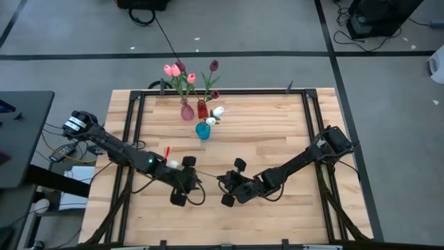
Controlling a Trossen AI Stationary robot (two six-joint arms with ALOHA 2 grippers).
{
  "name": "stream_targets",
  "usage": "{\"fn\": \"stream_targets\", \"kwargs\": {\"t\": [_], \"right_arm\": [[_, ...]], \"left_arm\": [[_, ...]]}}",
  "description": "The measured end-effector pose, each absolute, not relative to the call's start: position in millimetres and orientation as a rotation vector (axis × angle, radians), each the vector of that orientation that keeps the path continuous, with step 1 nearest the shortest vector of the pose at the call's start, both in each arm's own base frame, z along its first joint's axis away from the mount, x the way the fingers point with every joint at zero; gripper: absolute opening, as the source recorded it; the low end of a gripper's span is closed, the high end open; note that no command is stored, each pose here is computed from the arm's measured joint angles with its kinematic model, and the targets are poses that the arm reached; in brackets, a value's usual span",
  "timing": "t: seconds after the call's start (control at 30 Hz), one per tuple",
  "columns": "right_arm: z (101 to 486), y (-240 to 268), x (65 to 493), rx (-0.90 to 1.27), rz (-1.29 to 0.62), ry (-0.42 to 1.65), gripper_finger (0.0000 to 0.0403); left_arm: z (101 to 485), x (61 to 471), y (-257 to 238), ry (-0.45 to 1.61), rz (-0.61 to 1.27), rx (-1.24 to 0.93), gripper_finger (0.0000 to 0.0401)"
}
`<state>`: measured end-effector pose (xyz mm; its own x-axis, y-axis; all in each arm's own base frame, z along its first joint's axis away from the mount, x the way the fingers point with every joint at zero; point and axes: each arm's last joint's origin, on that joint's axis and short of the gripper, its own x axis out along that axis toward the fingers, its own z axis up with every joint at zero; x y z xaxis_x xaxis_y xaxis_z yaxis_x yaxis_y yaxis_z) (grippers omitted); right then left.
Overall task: Sort flowers into vase by color
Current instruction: Put the white flower into the blue vase
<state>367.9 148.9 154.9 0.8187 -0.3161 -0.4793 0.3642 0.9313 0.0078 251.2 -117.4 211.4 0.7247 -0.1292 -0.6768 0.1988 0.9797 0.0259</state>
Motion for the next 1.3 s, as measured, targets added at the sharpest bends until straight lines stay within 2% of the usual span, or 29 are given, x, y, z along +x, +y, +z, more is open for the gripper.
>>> {"fn": "stream_targets", "kwargs": {"t": [0.27, 0.43, 0.63, 0.87, 1.0, 1.3], "right_arm": [[166.2, 156.3, 368.1, 0.089, -0.489, 0.329, 0.0012], [184.3, 166.5, 370.4, 0.063, -0.498, 0.176, 0.0013], [210.2, 180.3, 365.0, -0.027, -0.572, 0.013, 0.0013], [230.9, 189.7, 359.2, -0.068, -0.5, -0.109, 0.0014], [230.8, 190.3, 358.9, -0.066, -0.499, -0.109, 0.0014], [230.9, 190.6, 359.1, -0.064, -0.486, -0.113, 0.0015]], "left_arm": [[174.4, 232.5, -124.8, 0.553, -0.222, -0.103, 0.013], [167.4, 224.8, -113.1, 0.327, -0.179, -0.282, 0.0131], [187.8, 222.2, -98.3, -0.02, -0.166, -0.389, 0.0131], [217.6, 219.0, -89.9, -0.332, -0.171, -0.364, 0.0132], [226.1, 215.6, -88.7, -0.426, -0.186, -0.348, 0.0132], [228.3, 215.7, -84.5, -0.454, -0.13, -0.339, 0.0142]]}}
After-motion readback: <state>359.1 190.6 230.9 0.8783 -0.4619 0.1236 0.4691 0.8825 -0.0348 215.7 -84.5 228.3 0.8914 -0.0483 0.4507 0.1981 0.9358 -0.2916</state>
